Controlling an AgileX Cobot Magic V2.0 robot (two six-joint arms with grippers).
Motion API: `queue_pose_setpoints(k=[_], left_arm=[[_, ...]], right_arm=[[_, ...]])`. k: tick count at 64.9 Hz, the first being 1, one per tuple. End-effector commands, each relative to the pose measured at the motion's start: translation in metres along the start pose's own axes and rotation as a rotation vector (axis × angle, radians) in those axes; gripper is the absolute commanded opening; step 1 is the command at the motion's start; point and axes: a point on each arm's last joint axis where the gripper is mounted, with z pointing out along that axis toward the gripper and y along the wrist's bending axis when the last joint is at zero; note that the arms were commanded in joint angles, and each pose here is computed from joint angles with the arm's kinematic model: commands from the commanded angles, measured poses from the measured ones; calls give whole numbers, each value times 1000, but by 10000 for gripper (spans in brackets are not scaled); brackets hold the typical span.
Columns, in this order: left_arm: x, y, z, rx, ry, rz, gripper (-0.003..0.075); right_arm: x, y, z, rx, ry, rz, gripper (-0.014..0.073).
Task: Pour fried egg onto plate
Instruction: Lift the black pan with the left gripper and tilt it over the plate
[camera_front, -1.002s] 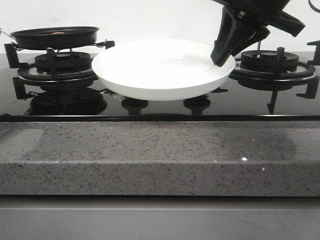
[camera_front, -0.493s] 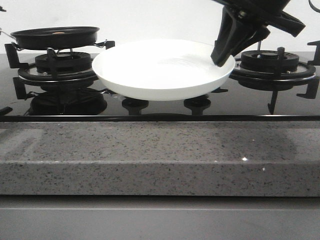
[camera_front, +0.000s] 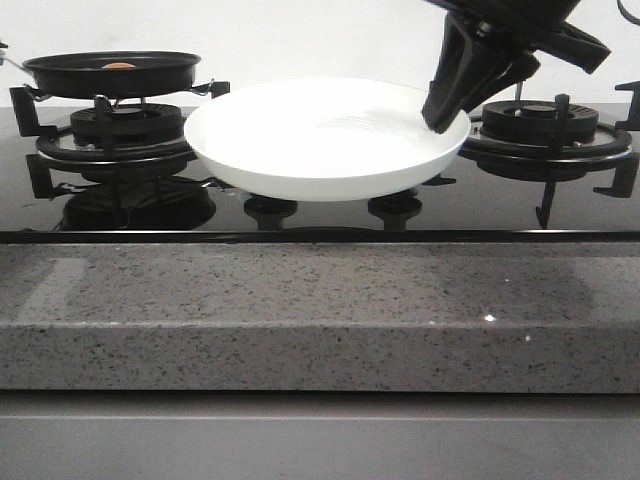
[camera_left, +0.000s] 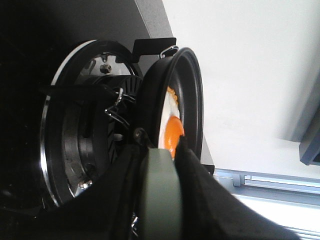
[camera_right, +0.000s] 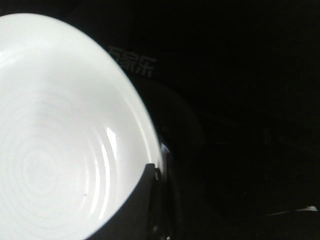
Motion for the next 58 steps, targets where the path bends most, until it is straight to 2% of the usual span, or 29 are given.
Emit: queue_pose_setpoints(k=[1, 5, 21, 35, 43, 58], left_arm=[[1, -34, -8, 128, -20, 19, 10], [0, -38, -9, 161, -26, 7, -20], [7, -69, -22, 286, -57, 77, -19], [26, -106, -39, 327, -96, 273, -19], [42, -128, -46, 307, -124, 368, -20], [88, -165, -49, 166, -163, 619, -20]], right_arm=[[-9, 10, -22, -34, -104, -9, -68], [-9, 10, -22, -34, -104, -9, -68], [-9, 10, -22, -34, -104, -9, -68], [-9, 10, -22, -34, -104, -9, -68], [-9, 10, -22, -34, -104, -9, -68], [-9, 10, -22, -34, -104, -9, -68]])
